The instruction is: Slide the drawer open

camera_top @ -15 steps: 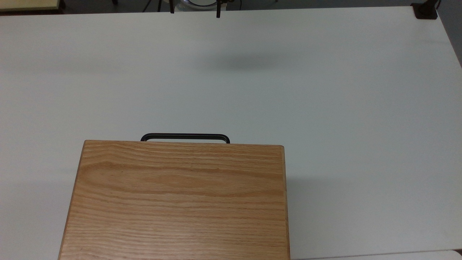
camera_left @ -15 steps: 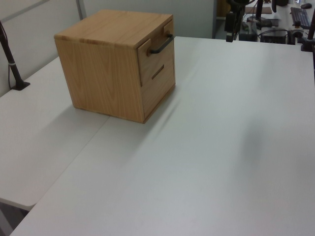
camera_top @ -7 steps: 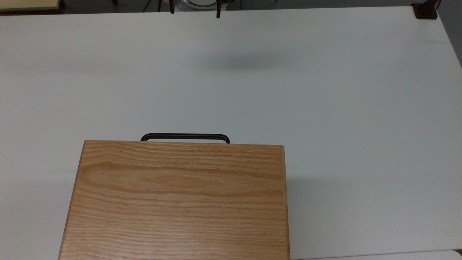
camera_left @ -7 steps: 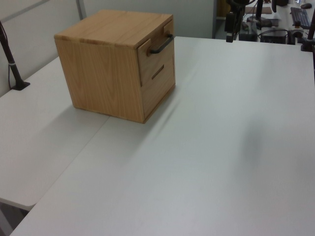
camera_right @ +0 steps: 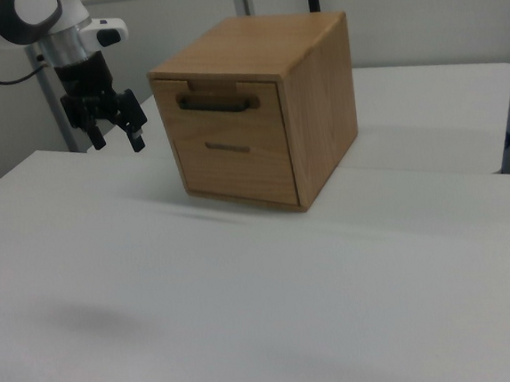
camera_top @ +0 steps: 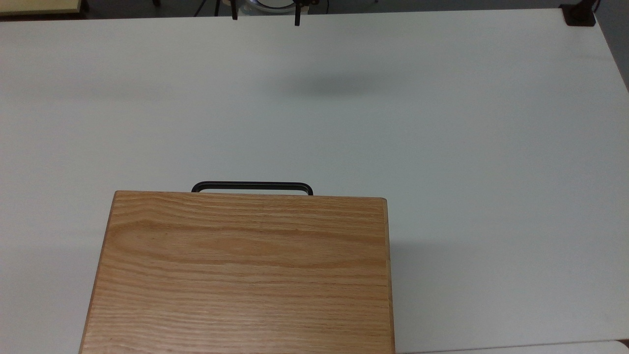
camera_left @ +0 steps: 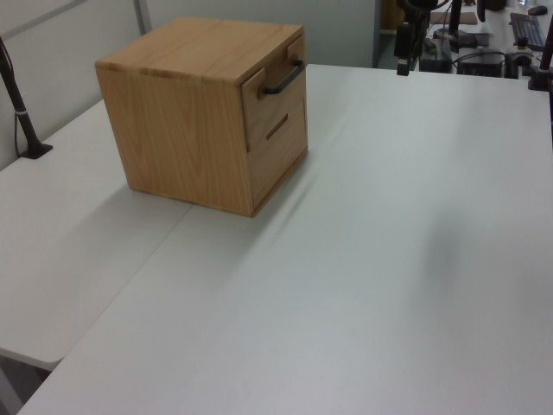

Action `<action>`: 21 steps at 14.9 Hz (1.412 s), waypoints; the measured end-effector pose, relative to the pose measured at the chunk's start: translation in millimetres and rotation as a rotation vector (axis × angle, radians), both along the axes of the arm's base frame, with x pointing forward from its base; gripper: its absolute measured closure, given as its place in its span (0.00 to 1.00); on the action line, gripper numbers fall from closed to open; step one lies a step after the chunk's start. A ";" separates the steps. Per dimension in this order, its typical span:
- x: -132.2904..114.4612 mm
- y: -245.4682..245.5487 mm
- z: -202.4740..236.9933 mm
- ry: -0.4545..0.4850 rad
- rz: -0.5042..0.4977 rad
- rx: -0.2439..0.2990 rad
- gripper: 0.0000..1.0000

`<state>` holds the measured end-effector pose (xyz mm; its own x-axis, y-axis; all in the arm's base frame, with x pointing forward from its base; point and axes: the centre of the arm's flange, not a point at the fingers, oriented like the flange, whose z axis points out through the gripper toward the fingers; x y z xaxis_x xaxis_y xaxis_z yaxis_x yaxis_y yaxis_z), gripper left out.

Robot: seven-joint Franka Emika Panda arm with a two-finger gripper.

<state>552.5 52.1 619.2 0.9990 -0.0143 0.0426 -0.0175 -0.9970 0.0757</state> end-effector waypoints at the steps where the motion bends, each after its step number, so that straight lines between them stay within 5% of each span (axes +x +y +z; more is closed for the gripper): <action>1: 0.7 0.1 -1.7 0.003 0.000 0.000 0.00; 6: 15.0 16.4 -22.3 -0.007 -0.024 0.024 0.00; 8: 24.4 25.5 -27.6 -0.055 -0.162 0.050 0.00; 12: 50.2 0.4 -7.5 -0.240 -0.674 0.299 0.00; 15: 65.6 -16.7 -2.6 -0.326 -0.838 0.397 0.04; 21: 107.0 -53.1 -17.5 -0.427 -1.078 0.607 0.64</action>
<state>659.5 -1.0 601.7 0.3829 -0.9221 0.0551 -0.7340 -0.3399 -0.5880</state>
